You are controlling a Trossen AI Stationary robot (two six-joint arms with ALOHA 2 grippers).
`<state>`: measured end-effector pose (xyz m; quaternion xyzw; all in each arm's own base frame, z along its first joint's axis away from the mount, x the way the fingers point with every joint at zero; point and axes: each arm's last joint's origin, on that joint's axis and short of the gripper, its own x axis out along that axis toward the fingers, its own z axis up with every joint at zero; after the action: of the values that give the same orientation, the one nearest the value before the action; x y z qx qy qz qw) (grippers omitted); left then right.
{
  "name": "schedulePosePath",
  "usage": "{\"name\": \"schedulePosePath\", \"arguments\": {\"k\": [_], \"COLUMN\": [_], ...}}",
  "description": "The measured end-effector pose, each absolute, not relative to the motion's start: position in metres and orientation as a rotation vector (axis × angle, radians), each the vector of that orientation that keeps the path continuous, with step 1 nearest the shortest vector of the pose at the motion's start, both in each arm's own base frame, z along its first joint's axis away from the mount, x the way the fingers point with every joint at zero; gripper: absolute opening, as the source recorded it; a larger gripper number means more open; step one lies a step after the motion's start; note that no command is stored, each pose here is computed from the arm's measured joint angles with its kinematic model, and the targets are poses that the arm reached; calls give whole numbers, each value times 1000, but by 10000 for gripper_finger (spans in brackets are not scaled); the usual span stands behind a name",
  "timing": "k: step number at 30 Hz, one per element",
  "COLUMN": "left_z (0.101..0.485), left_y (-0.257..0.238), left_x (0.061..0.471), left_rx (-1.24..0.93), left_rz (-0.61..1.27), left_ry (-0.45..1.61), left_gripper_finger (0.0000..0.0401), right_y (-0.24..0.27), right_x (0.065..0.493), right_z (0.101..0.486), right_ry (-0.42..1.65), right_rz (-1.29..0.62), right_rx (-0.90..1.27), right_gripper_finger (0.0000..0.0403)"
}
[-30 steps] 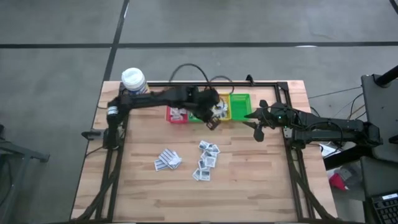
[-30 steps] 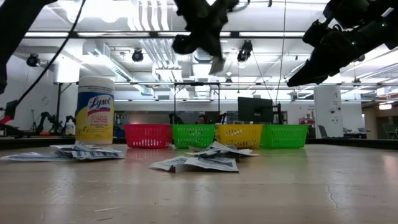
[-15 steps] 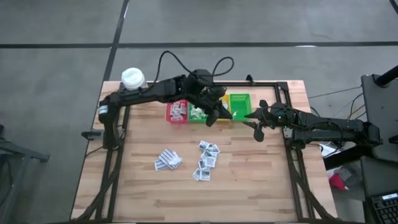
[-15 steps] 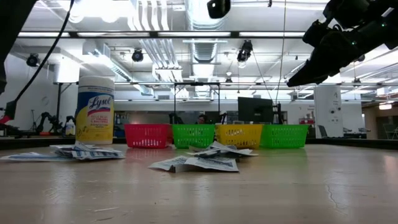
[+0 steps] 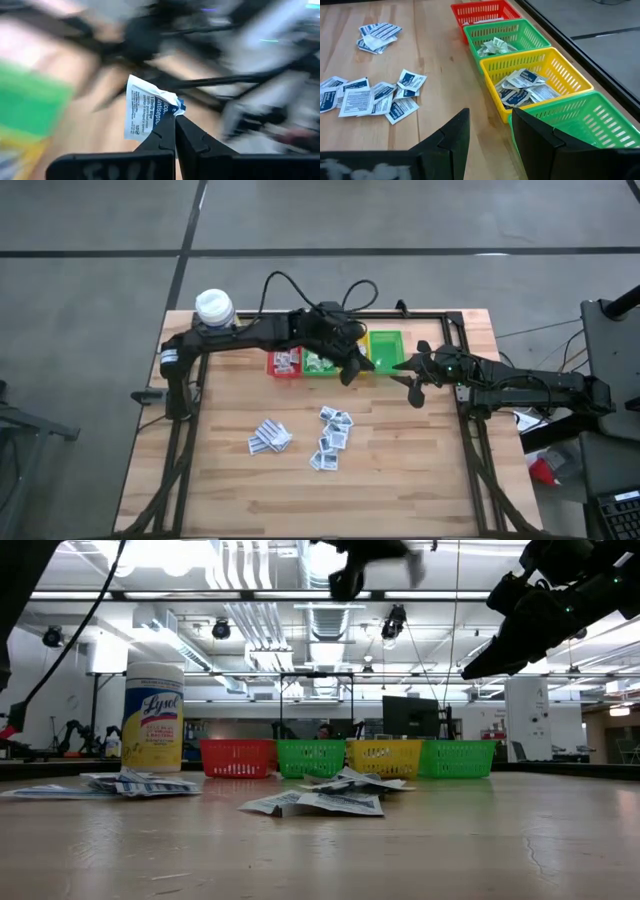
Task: Pick & Place First Aid Supplies
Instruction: Put the alcohol pad into the yellow bin
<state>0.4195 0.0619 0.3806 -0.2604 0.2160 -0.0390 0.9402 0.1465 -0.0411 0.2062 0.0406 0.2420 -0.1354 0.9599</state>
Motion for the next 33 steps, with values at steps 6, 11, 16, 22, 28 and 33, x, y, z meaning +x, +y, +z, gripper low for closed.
{"name": "schedulePosePath", "arguments": {"k": [6,11,16,22,28,33], "left_z": [333,314,308,307,303,295], "left_y": [71,84,103,119,130,146], "left_x": [419,417,412,408,419,442], "left_rx": [-490,-446,-452,-458,-412,-353], "left_rz": [282,432,504,543,563,565], "left_ry": [570,590,592,591,631,752], "left_gripper_finger": [0,0,0,0,0,0], "right_y": [-41,-41,-41,-41,-41,-41], "right_x": [146,146,146,146,146,147], "right_z": [206,206,206,206,206,206], "right_ry": [489,489,489,489,489,493], "right_rz": [-276,-277,-277,-277,-277,-277], "right_rx": [90,93,93,93,93,93], "right_gripper_finger": [146,146,146,146,146,146]}}
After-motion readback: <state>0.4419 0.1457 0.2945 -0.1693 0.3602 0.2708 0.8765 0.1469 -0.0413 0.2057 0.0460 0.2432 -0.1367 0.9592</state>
